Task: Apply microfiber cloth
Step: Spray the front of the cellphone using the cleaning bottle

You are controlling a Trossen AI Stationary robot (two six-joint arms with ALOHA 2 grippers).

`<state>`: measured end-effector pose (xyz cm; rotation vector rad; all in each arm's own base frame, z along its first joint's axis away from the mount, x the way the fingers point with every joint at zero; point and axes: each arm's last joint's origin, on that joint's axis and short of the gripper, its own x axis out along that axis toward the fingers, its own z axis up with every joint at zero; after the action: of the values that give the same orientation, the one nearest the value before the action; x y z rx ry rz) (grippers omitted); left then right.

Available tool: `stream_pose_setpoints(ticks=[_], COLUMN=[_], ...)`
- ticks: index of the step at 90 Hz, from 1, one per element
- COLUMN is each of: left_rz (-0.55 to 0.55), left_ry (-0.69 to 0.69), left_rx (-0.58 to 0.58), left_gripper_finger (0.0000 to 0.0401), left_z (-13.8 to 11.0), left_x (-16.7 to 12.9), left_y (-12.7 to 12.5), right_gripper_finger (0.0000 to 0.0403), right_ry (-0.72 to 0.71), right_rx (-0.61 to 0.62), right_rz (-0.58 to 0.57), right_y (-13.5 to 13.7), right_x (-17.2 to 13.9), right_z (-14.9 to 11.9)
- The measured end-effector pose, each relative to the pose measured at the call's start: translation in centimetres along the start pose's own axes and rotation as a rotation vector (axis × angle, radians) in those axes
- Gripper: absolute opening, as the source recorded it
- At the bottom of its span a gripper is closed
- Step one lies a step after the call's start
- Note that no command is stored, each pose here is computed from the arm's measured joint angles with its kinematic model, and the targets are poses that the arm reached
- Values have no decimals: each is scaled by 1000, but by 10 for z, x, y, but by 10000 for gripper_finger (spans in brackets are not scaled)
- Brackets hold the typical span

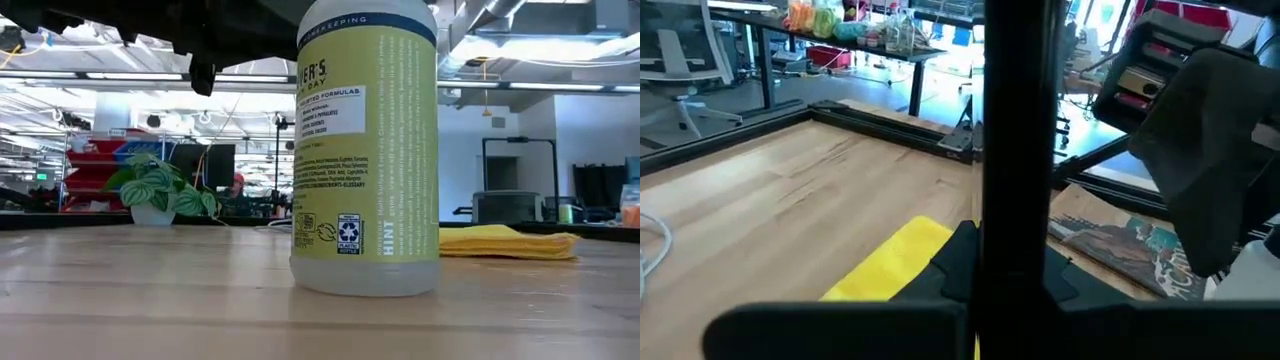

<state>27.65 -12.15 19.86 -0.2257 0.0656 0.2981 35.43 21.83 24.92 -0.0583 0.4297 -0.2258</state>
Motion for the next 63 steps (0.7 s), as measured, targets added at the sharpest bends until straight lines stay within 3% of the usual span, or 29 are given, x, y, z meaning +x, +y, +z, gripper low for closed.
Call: stream_pose_setpoints(ticks=[18,43,51,63], left_rz=[-2,-2,-2,-1], left_ry=[1,1,1,1], left_rx=[0,1,4,9], left_gripper_finger=[11,11,11,11], left_z=[0,0,0,0], left_x=[0,0,0,0], left_y=[0,0,0,0], right_gripper_finger=[265,166,175,240], right_ry=[-2,2,7,14], right_rx=[14,29,23,3], right_rz=[1,7,5,14], right_y=[0,0,0,2], right_x=[0,0,0,-2], right_z=[0,0,0,-1])
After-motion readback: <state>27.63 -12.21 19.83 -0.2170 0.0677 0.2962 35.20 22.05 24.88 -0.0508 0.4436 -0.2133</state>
